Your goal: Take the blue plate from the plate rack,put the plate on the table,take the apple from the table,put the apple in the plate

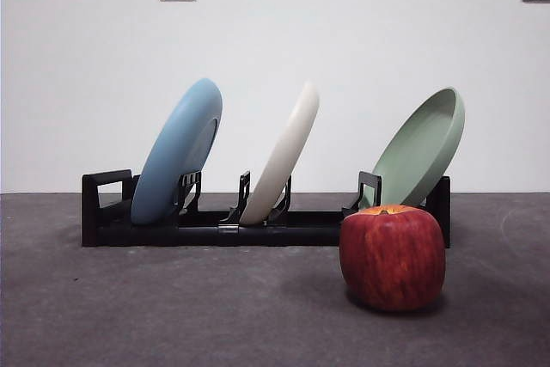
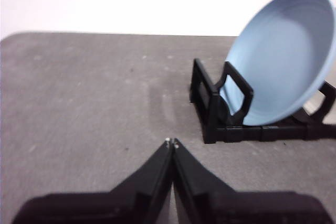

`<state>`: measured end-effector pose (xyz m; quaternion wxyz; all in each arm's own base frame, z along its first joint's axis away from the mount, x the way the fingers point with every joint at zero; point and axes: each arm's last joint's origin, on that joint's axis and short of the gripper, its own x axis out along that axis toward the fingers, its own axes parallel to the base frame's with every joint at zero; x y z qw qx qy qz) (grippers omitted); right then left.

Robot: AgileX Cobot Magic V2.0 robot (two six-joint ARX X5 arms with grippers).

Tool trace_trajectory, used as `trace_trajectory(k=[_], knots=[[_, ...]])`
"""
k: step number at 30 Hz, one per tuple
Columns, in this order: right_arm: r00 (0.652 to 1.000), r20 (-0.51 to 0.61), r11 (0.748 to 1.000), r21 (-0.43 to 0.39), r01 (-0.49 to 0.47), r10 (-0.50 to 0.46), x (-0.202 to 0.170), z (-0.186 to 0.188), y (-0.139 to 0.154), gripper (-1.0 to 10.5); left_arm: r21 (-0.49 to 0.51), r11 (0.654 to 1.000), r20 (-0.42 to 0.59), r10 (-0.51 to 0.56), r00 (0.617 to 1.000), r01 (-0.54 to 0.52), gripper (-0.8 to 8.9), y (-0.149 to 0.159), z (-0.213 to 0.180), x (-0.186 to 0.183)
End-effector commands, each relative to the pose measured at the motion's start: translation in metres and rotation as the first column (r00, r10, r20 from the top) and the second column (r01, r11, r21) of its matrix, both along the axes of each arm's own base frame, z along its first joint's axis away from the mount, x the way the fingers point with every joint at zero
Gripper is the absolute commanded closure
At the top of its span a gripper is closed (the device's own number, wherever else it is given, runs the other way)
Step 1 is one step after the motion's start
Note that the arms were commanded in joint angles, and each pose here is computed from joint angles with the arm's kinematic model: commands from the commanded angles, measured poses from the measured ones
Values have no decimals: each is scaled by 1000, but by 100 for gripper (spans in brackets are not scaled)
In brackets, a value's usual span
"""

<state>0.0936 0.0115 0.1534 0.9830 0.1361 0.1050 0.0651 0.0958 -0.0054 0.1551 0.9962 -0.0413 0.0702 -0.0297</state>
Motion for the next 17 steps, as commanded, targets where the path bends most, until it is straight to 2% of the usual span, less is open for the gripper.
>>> trace_trajectory(k=[1, 10, 17], knots=[[1000, -4, 998, 54, 10, -9, -2, 11, 0, 958, -116, 993, 9, 31, 999, -30, 819, 1, 9, -1], [1000, -9, 996, 83, 14, -14, 0, 63, 0, 958, -232, 972, 31, 33, 999, -25, 819, 0, 69, 1], [1000, -18, 999, 45, 7, -6, 13, 111, 1, 958, -235, 966, 8, -107, 994, 106, 819, -5, 128, 18]])
